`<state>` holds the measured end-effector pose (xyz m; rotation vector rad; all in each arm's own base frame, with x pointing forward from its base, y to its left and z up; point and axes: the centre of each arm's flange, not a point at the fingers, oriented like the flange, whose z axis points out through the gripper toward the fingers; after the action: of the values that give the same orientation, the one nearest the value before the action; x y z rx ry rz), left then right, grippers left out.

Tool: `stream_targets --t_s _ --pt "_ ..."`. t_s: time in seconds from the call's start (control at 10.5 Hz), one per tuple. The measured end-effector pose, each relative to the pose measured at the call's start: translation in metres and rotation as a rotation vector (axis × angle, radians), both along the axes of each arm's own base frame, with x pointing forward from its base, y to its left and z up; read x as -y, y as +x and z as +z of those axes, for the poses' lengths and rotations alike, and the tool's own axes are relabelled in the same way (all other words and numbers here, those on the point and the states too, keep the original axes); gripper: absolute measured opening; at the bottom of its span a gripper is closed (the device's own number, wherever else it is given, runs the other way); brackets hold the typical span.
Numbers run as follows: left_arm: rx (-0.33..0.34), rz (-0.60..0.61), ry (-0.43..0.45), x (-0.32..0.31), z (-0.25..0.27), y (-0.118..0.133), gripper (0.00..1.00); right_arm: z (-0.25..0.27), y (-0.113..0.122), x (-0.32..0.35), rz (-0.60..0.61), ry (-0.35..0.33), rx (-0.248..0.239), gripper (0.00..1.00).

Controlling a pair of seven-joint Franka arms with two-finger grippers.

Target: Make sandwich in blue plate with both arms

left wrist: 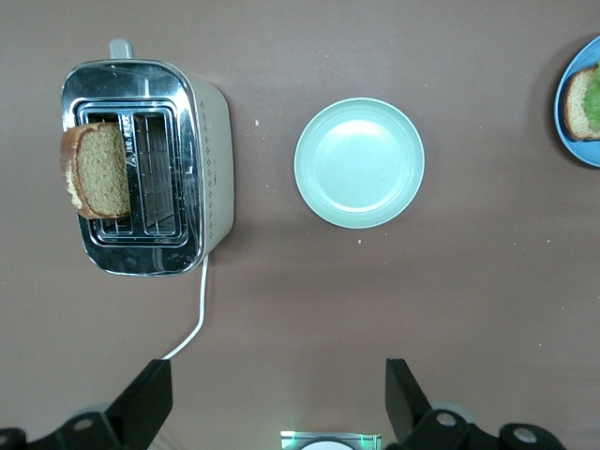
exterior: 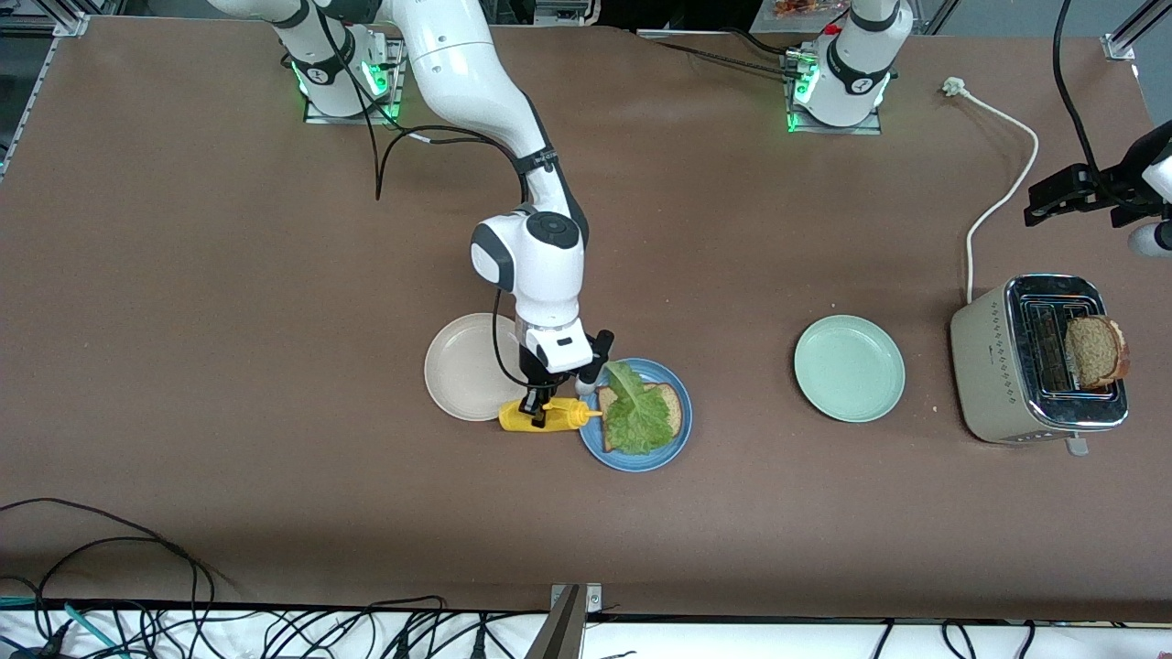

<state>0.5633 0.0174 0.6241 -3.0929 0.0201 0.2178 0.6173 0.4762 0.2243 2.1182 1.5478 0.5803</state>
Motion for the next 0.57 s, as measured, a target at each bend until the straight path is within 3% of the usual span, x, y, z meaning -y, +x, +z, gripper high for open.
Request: stream_targets --t_s 0.57 --pt "0.0 -0.001 0.0 0.0 0.0 0.0 1.0 -0.03 -0.005 -0.005 -0.006 -0.136 0.043 0.08"
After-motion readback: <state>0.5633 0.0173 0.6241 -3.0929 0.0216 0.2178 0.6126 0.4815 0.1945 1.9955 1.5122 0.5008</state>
